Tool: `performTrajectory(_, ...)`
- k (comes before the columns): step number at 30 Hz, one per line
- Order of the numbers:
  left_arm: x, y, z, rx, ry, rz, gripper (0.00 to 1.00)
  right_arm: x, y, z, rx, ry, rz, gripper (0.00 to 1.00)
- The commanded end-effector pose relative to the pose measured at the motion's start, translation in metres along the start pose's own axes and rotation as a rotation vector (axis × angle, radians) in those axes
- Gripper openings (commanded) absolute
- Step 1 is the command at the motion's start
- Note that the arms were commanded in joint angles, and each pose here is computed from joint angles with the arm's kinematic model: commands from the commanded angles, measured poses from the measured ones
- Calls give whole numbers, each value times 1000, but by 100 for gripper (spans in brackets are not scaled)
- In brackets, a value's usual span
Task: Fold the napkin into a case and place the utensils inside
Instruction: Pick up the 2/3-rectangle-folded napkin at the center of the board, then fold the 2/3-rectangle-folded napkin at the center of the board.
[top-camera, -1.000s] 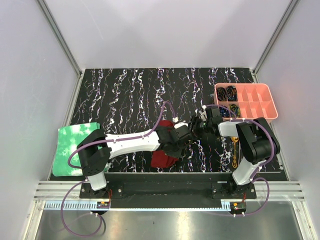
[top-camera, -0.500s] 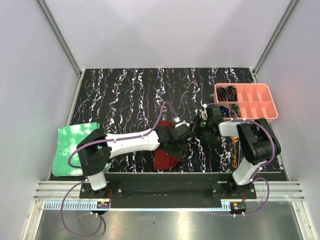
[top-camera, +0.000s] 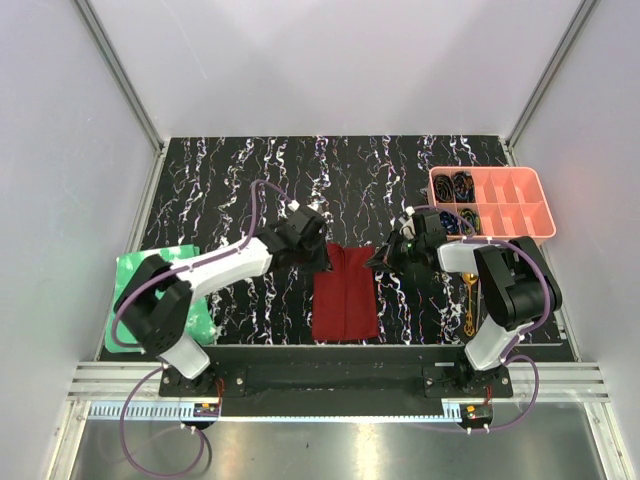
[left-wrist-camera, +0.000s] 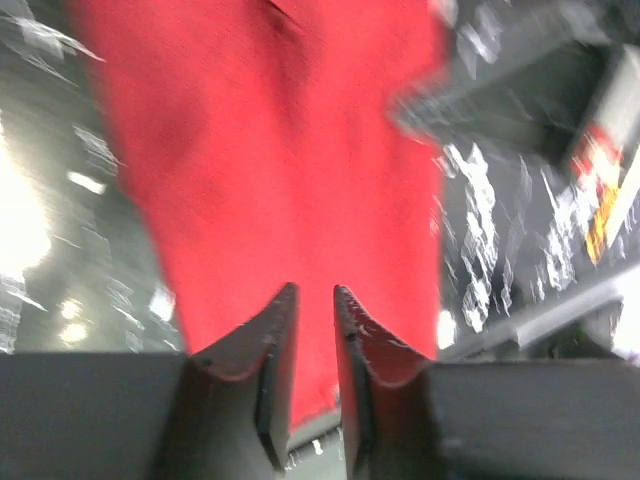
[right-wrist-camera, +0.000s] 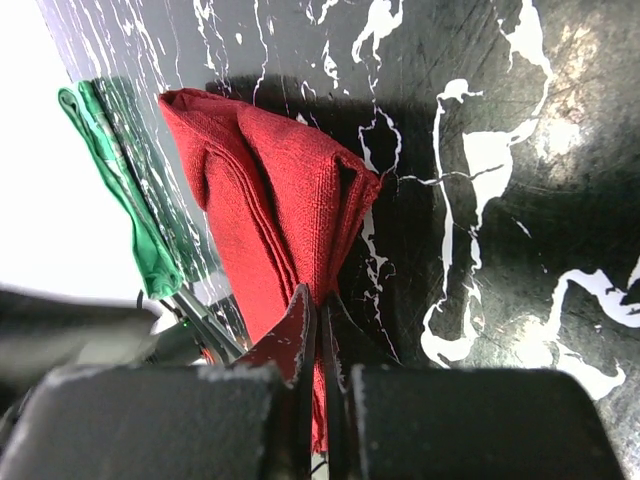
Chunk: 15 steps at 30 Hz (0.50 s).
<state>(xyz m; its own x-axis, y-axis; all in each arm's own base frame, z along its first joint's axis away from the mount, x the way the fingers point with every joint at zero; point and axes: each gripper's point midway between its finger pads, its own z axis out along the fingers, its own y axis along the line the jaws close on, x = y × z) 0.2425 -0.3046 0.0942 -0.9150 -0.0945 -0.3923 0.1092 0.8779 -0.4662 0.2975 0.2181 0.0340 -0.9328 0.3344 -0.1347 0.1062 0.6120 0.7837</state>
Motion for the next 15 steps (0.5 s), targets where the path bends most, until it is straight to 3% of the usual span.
performTrajectory(1,-18,10,30,4,-32,-2,15,-15,23,-6,-20,-39,-46,0)
performTrajectory(9,-5,31,77,-39,38,-29,7,-11,36,-2,103,-75,-51,0)
performTrajectory(15,2,27,83,-1,64,-42,6,1,63,10,111,-81,-20,0)
